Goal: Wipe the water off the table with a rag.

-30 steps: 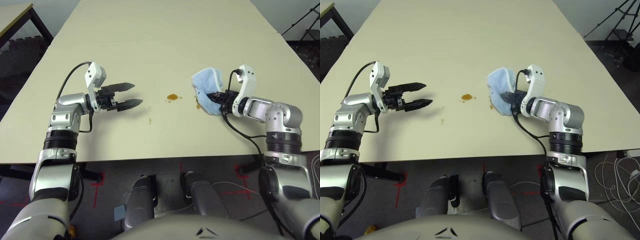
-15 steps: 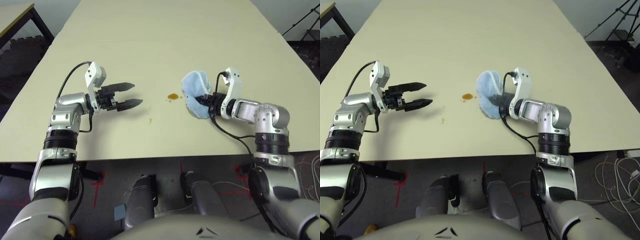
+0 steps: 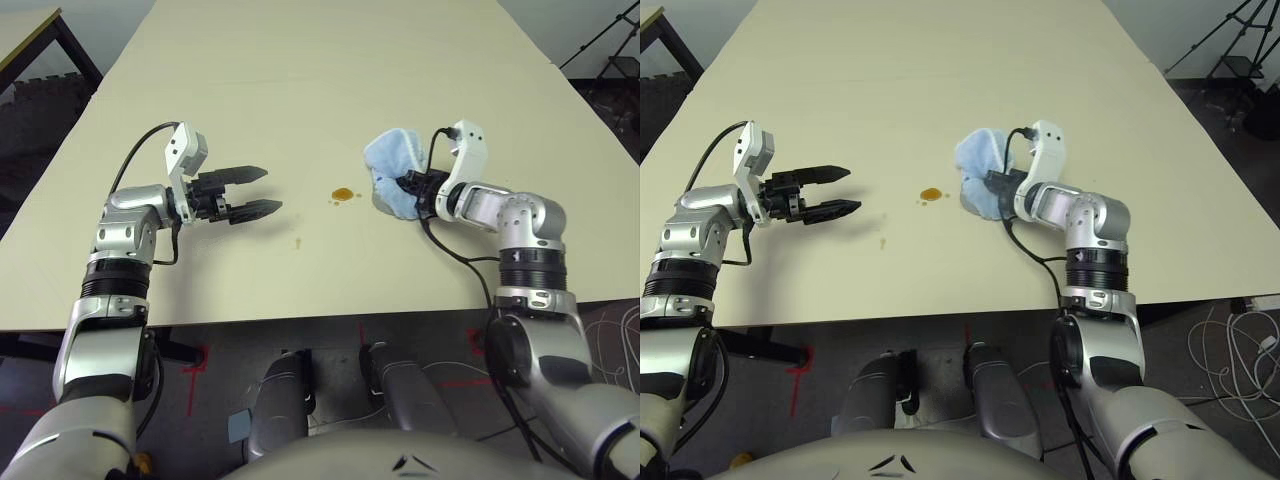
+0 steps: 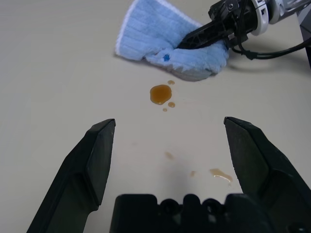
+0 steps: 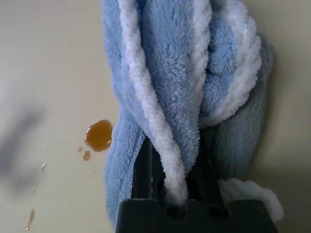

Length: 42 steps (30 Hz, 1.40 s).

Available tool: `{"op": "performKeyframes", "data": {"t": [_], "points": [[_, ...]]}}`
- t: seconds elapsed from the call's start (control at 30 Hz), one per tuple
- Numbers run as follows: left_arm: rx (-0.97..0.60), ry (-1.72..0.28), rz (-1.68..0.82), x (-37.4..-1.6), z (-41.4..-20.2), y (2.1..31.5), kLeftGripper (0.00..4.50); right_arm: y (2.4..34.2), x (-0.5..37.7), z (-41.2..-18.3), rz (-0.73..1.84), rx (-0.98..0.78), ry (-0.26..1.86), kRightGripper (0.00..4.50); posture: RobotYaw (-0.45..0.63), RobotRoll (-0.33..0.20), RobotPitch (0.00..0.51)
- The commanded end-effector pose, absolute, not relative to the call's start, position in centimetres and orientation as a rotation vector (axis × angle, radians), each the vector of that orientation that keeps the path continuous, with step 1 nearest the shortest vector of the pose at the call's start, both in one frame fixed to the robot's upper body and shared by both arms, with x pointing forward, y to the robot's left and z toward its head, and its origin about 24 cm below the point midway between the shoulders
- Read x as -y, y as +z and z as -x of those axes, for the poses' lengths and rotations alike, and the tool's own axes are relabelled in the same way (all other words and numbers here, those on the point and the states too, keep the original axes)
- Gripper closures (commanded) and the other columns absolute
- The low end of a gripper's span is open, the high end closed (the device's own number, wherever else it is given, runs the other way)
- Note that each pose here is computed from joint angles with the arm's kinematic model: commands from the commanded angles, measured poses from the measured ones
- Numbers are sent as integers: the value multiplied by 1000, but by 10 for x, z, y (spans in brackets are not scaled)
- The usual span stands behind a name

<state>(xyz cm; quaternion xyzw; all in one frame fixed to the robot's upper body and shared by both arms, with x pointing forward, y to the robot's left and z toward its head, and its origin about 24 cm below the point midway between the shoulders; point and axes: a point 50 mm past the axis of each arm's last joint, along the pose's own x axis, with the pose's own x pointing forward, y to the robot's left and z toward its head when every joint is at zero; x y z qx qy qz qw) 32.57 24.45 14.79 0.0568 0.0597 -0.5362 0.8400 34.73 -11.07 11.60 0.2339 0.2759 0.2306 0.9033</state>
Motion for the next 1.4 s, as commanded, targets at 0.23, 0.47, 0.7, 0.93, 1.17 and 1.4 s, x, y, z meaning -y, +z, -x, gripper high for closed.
{"op": "performKeyframes", "data": {"t": [0.23,0.47,0.7,0.93,1.17,1.4], "points": [[-133,-1140,-80,-251,-317,146,0,100,57,-332,-467,-730,654,4467,-218,0,147],[-132,-1135,-77,-251,-316,145,0,92,40,-307,-392,-848,862,4467,-208,0,152],[-128,-1137,-74,-250,-316,145,0,84,41,-290,-315,-903,977,4467,-211,0,153],[-123,-1136,-72,-249,-317,144,0,91,52,-312,-333,-828,872,4467,-215,0,149],[-110,-1126,-76,-248,-320,146,0,100,92,-355,-342,-681,593,4467,-214,0,139],[-108,-1121,-81,-250,-321,147,0,112,134,-381,-355,-579,384,4467,-220,0,135]]}}
